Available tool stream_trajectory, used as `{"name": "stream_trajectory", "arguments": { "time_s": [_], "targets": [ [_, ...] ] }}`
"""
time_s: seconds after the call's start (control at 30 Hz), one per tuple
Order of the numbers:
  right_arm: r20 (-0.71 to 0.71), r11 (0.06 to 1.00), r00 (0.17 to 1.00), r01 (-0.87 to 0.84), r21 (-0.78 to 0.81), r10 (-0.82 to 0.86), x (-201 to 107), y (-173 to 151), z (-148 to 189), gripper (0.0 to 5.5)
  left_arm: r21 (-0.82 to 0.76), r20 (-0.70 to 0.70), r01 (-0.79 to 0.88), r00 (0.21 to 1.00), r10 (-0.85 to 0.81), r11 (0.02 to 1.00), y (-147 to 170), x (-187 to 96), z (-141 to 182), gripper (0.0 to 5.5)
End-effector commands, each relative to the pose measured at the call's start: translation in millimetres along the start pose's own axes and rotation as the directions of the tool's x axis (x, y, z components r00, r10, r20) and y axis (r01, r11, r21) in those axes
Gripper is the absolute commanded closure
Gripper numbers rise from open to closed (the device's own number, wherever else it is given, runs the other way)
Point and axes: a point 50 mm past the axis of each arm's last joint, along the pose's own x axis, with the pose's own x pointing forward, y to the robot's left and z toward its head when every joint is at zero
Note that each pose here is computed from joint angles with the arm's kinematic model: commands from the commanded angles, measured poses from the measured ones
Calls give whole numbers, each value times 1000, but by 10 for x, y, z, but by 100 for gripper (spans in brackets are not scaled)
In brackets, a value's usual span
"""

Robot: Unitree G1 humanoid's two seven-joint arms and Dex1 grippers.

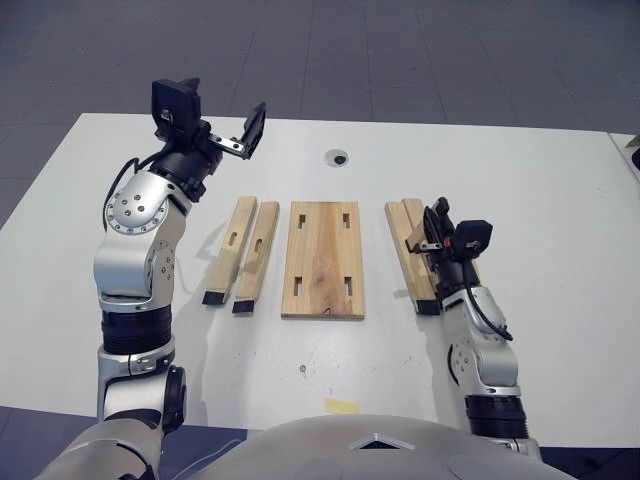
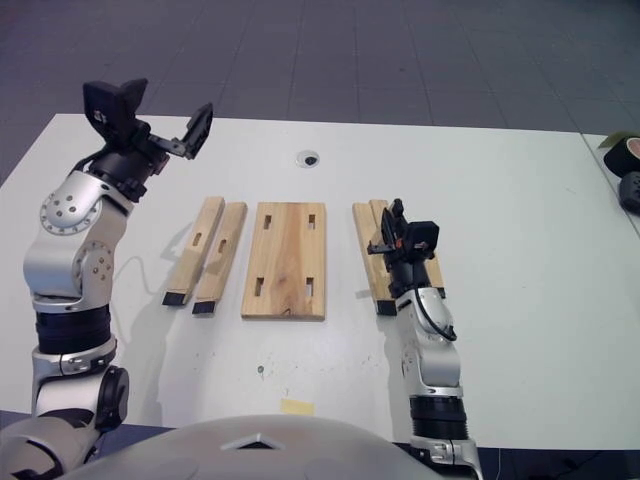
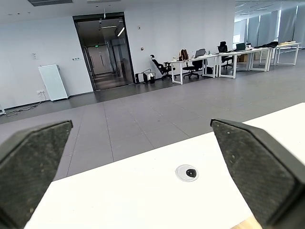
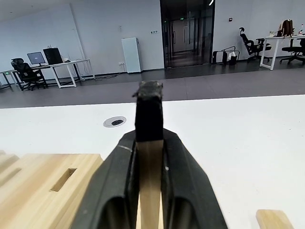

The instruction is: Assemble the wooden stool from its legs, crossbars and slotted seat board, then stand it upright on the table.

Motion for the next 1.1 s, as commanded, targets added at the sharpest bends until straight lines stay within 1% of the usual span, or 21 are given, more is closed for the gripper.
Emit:
{"name": "stream_trajectory", "arguments": {
  "time_s": [0.03,0.07,0.17,0.33,0.37,0.4,0.5,0.67,0.77,0.9,0.93,1.03,1.1],
  "targets": [
    [10,999,1000,-21,-45,22,43,-6,35,509,26,9,7,1000,-7,1000,5,13,31,10],
    [31,998,999,-29,-51,30,67,0,88,472,29,12,4,1000,-5,1000,13,16,37,10],
    [86,998,996,-27,-65,32,133,-1,234,444,33,21,-3,1000,3,999,36,24,54,10],
    [163,997,986,-29,-68,40,241,23,474,359,24,27,-11,1000,11,1000,26,15,45,10],
    [183,997,982,-33,-64,44,266,33,550,339,23,29,-9,1000,9,1000,18,16,44,10],
    [202,998,978,-37,-53,47,294,46,633,330,22,30,-8,1000,7,1000,12,18,45,10],
    [283,997,956,-59,-60,73,407,102,988,286,21,38,-10,999,9,1000,5,23,56,10],
    [438,992,891,-92,-84,120,582,160,1666,209,17,47,-18,999,17,1000,-7,24,61,10],
    [468,986,868,-124,-112,163,620,232,1893,163,15,49,-21,999,20,1000,-10,26,58,10],
    [448,973,864,-195,-123,230,621,392,1965,103,13,48,-17,999,16,1000,-29,29,56,10],
    [431,968,867,-217,-125,250,621,442,1940,99,12,48,-15,999,15,1000,-34,30,53,10],
    [373,961,886,-247,-122,275,635,511,1792,47,13,42,-15,999,14,1000,-35,26,38,10],
    [317,965,912,-237,-114,261,647,458,1603,20,12,38,-18,999,18,1000,-28,19,30,10]
  ]
}}
